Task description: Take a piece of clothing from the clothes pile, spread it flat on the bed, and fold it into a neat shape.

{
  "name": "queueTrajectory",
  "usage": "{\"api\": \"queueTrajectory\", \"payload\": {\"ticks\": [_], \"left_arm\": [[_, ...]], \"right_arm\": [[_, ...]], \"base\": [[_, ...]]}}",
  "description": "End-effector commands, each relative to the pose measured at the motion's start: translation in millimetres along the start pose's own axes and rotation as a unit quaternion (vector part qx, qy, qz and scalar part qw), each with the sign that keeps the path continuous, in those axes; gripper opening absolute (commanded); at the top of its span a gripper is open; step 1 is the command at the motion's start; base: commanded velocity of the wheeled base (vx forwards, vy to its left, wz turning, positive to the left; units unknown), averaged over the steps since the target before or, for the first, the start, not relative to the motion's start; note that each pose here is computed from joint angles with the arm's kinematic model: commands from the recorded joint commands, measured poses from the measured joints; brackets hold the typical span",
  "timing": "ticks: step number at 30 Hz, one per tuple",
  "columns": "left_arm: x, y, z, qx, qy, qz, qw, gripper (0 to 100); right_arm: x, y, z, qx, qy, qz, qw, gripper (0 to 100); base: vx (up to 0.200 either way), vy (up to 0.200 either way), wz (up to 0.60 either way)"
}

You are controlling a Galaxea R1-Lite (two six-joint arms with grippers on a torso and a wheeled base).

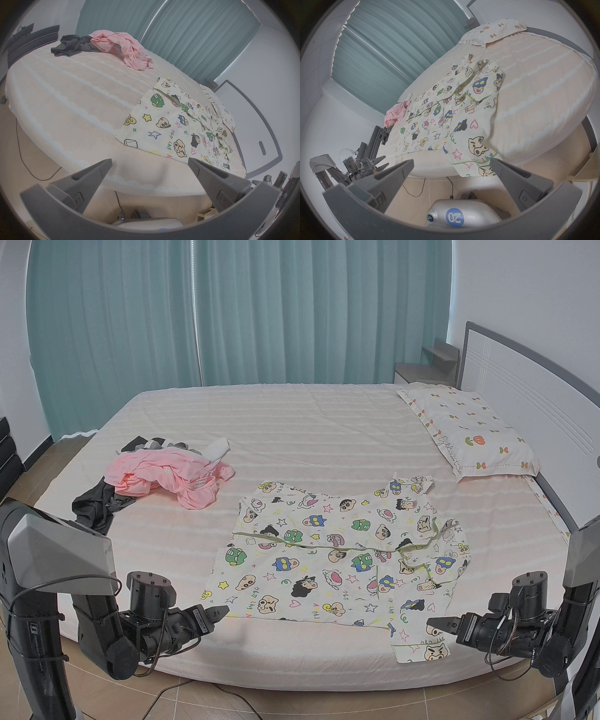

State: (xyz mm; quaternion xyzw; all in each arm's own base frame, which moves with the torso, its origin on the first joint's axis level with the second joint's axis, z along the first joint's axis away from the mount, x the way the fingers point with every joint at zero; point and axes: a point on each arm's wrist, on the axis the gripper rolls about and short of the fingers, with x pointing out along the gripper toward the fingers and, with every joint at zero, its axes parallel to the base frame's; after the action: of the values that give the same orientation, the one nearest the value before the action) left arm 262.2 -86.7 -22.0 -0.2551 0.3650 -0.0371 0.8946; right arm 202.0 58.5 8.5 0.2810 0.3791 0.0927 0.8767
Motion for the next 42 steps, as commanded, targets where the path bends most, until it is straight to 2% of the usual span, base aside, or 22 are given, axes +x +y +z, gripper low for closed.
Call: {"api": "queueTrajectory", "payload": {"ticks": [1,5,9,18,22,35,36,42], "left_arm": [[12,3,-4,0.003,0.005,0.013,0.9999,100],[24,1,2,0.003,-0.016,0.025,0.9996,100],[34,1,1,0.026,-0.007,0.044,0.9987,100],[61,-3,10,0.029,-0.014,0.059,0.9977,100],[75,-4,10,0.030,-0.002,0.070,0.9971,100],[85,-5,15,0.031,-0.024,0.088,0.9953,100],[85,-7,16,0.031,-0.025,0.087,0.9954,0],[86,-10,14,0.035,-0.023,0.085,0.9955,0]], "right_arm": [[2,-6,-6,0.006,0.018,-0.016,0.9997,100],[1,-6,-6,0.006,0.017,-0.014,0.9997,100],[2,-7,-7,0.006,0.019,-0.016,0.9997,100],[1,-6,-6,0.006,0.019,-0.014,0.9997,100],[2,-6,-6,0.006,0.019,-0.015,0.9997,100],[2,-7,-7,0.006,0.019,-0.016,0.9997,100],[2,-7,-7,0.006,0.020,-0.016,0.9996,100],[3,-8,-8,0.006,0.021,-0.022,0.9995,100]], "base": [[0.000,0.000,0.00],[0.000,0.000,0.00],[0.000,0.000,0.00],[0.000,0.000,0.00],[0.000,0.000,0.00],[0.000,0.000,0.00],[0.000,0.000,0.00],[0.000,0.000,0.00]]}}
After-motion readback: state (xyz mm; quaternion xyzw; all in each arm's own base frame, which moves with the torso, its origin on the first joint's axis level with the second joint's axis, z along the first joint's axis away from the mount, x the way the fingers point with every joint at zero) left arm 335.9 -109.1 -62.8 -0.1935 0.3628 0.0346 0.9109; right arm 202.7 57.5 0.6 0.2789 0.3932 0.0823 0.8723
